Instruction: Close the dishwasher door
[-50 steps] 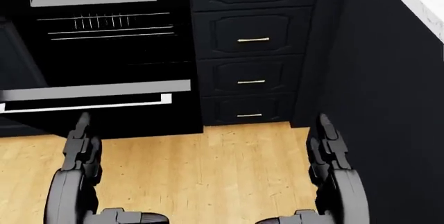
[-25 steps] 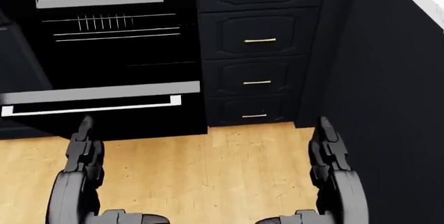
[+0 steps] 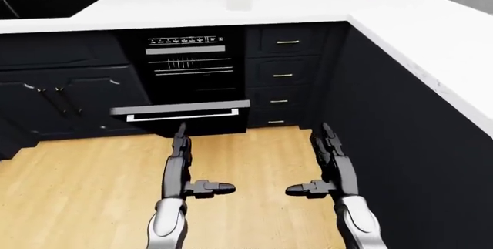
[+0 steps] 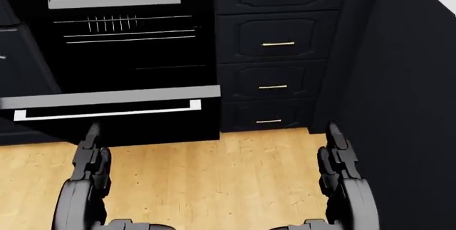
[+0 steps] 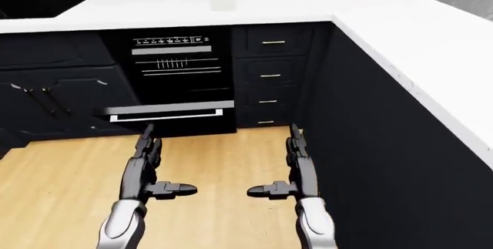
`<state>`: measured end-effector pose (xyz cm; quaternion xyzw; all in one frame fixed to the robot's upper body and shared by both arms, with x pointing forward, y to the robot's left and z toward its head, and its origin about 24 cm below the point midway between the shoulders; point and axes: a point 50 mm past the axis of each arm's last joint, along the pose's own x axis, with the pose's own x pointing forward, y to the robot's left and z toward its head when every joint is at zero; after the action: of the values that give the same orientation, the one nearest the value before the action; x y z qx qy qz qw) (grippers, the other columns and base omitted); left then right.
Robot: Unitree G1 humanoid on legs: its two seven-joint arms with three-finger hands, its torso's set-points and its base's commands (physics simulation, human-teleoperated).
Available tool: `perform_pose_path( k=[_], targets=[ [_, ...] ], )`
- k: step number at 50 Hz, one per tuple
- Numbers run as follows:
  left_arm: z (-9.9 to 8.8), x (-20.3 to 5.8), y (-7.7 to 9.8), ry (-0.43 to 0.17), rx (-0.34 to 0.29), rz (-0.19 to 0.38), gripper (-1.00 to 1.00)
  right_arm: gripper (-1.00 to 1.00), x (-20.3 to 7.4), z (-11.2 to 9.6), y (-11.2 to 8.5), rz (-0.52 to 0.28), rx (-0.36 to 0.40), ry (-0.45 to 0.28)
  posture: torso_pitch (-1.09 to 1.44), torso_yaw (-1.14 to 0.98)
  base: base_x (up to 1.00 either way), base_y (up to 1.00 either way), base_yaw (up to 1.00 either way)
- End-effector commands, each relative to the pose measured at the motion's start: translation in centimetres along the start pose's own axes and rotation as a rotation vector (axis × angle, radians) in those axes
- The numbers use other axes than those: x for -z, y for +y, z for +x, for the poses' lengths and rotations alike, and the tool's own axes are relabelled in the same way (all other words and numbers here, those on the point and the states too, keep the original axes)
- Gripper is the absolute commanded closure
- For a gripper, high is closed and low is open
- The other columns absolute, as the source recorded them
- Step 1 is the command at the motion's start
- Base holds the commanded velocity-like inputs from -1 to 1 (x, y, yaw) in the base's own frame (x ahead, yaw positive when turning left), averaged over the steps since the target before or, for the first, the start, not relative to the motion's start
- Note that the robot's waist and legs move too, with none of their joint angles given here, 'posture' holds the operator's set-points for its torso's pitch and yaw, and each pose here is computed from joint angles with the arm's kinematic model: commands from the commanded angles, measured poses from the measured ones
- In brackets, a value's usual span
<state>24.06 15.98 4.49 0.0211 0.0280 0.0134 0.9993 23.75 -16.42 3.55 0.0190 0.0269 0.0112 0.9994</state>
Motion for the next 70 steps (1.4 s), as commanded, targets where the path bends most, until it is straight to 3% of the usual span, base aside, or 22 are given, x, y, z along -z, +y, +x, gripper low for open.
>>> perform_pose_path(
  k=[1,17,27,39,70],
  targets=[
    [0.3,-2.1,0.5,-0.111,-0.02,0.008,-1.0,-1.0,-2.2,0.4,0.8,-0.001,-0.034,-0.111,0.0,0.0,0.0,0.21,0.0],
    [-0.3,-3.1,0.9,-0.124,-0.03,-0.005,-1.0,-1.0,-2.6,-0.2,1.0,0.001,-0.036,-0.123,0.0,0.0,0.0,0.21,0.0],
    [-2.2,-5.9,1.7,-0.169,-0.037,-0.021,-1.0,-1.0,-4.3,-1.7,1.1,-0.016,-0.031,-0.17,0.0,0.0,0.0,0.21,0.0],
    [-0.8,-4.1,1.2,-0.14,-0.03,-0.018,-1.0,-1.0,-3.6,-1.0,1.3,-0.015,-0.039,-0.152,0.0,0.0,0.0,0.21,0.0],
    [-0.9,-3.6,0.6,-0.133,-0.015,-0.014,-1.0,-1.0,-3.3,-1.0,1.6,-0.011,-0.054,-0.145,0.0,0.0,0.0,0.25,0.0]
  ],
)
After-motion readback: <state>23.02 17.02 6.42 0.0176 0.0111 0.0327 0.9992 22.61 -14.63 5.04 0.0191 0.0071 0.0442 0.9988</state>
